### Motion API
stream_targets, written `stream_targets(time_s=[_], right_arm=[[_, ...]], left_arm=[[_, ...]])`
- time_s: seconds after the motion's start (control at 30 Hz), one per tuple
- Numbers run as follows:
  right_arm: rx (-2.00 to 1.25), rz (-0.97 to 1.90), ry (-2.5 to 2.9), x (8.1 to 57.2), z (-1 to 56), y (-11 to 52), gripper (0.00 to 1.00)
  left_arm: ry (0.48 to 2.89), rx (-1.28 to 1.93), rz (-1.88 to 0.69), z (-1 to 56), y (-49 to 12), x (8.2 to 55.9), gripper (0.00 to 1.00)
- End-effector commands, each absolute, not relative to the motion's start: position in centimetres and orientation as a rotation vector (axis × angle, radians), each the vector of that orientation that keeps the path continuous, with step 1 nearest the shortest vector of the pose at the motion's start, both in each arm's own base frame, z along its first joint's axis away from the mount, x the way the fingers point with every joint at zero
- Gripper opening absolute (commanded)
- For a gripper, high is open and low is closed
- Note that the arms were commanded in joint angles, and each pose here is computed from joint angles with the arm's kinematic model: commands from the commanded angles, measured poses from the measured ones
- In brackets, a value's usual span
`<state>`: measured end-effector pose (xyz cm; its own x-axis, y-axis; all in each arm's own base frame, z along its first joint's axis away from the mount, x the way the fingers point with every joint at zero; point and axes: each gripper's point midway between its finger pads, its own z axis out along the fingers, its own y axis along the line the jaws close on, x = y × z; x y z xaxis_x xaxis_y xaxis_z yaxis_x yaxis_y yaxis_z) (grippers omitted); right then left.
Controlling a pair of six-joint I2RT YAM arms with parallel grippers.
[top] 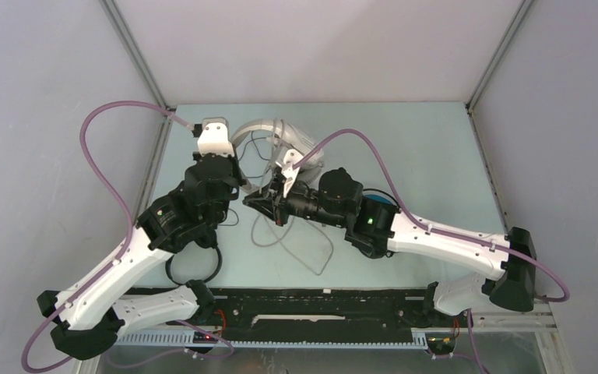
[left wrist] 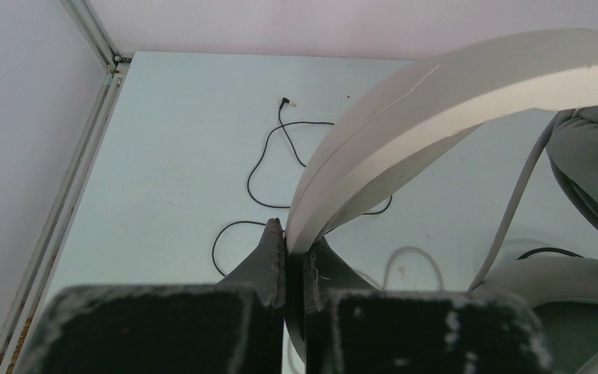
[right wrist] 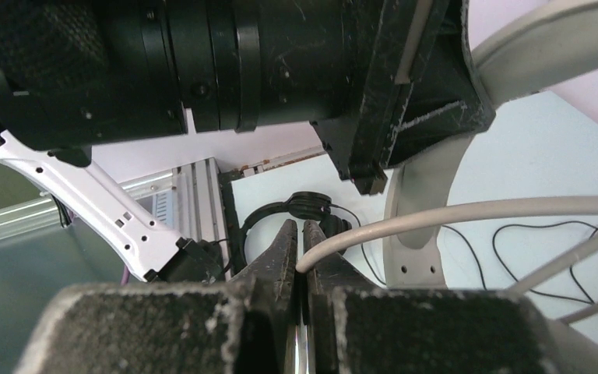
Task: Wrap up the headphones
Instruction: Wrap the headphones cable around the headphones.
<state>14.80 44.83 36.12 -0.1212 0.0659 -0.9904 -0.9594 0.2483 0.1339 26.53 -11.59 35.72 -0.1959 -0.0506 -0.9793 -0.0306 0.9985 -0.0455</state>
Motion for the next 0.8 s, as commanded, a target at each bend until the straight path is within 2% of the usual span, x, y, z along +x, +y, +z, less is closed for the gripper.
stream_targets(time_s=[0.0, 0.3, 0.47, 0.77], right_arm=[[-0.98, 1.16, 1.289, 13.7, 38.4, 45.9, 0.0], [-1.079, 1.203, 1.327, 12.4, 36.7, 46.9, 0.0], [-1.059, 1.102, 1.43, 13.6, 34.1, 45.7, 0.0], [-0.998, 0.972, 1.445, 15.1, 31.6, 43.2, 0.13]], left_arm=[[1.659, -0.205, -0.165, 38.4, -12.2, 27.2, 0.0], [1.671, -0.21, -0.198, 37.7, -12.1, 27.3, 0.0], [1.678, -0.25, -0.256, 38.2, -11.6, 27.2, 0.0], [1.655, -0.293, -0.396, 40.6, -11.3, 26.3, 0.0]])
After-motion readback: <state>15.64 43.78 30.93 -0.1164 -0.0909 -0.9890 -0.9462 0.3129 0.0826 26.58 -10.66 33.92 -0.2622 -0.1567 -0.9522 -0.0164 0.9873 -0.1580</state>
